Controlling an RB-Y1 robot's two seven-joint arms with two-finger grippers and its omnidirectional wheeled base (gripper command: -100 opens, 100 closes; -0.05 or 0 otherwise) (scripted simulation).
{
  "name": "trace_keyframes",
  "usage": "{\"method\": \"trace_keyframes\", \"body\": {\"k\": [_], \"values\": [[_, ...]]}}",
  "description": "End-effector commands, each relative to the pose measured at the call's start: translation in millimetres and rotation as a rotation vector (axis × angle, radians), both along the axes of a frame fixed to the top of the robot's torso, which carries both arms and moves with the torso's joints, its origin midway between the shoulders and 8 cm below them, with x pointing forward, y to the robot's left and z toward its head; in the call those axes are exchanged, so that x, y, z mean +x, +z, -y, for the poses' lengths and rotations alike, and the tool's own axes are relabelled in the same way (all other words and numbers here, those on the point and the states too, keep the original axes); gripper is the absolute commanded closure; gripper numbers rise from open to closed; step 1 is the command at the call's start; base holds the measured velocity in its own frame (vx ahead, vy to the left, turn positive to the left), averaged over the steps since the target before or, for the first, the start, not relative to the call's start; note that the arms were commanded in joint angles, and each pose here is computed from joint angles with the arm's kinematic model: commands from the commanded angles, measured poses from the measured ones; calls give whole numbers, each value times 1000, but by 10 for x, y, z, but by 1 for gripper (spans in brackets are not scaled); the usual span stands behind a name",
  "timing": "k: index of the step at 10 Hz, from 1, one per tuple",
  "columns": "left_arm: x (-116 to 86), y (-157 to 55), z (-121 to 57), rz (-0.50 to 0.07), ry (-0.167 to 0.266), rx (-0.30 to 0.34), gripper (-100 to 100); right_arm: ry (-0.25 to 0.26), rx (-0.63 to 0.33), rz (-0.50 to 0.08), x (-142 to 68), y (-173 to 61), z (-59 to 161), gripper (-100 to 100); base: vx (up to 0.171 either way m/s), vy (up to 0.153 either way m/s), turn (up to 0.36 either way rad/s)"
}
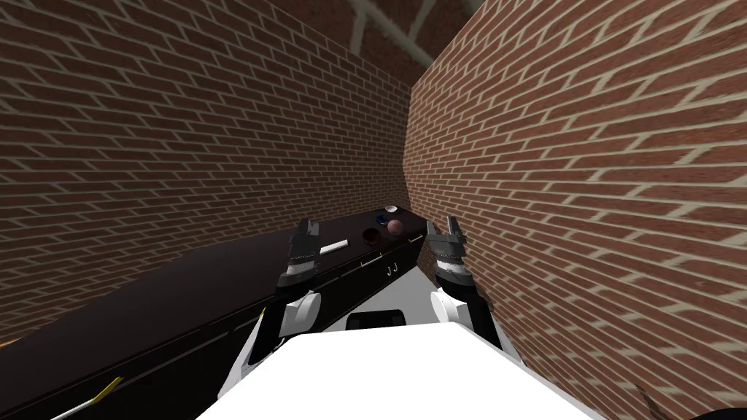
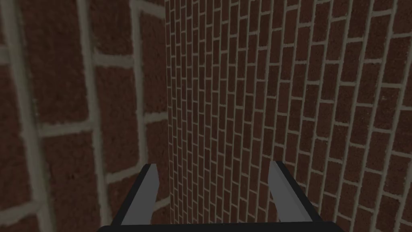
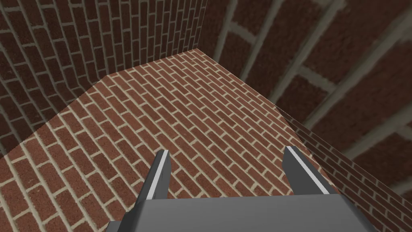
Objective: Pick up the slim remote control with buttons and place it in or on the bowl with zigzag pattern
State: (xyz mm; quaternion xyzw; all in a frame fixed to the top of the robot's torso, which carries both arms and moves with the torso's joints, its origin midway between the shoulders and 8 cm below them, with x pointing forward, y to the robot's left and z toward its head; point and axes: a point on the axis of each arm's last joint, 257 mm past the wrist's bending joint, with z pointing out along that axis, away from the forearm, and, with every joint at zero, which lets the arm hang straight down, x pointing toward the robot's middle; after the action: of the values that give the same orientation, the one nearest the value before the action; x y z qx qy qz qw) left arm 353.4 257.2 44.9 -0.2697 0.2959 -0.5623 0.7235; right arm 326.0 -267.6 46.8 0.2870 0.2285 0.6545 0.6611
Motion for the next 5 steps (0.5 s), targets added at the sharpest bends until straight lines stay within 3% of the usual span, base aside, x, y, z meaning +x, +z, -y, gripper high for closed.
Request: {"method": "trace_keyframes", "body": {"k": [1, 5], "values": [[32, -43, -7, -20, -12, 18, -100, 0, 0, 0, 0, 0, 0, 0, -17, -8, -36], [207, -284, -139, -133, -46, 59, -100, 0, 0, 0, 0, 0, 0, 0, -50, -23, -68]]}}
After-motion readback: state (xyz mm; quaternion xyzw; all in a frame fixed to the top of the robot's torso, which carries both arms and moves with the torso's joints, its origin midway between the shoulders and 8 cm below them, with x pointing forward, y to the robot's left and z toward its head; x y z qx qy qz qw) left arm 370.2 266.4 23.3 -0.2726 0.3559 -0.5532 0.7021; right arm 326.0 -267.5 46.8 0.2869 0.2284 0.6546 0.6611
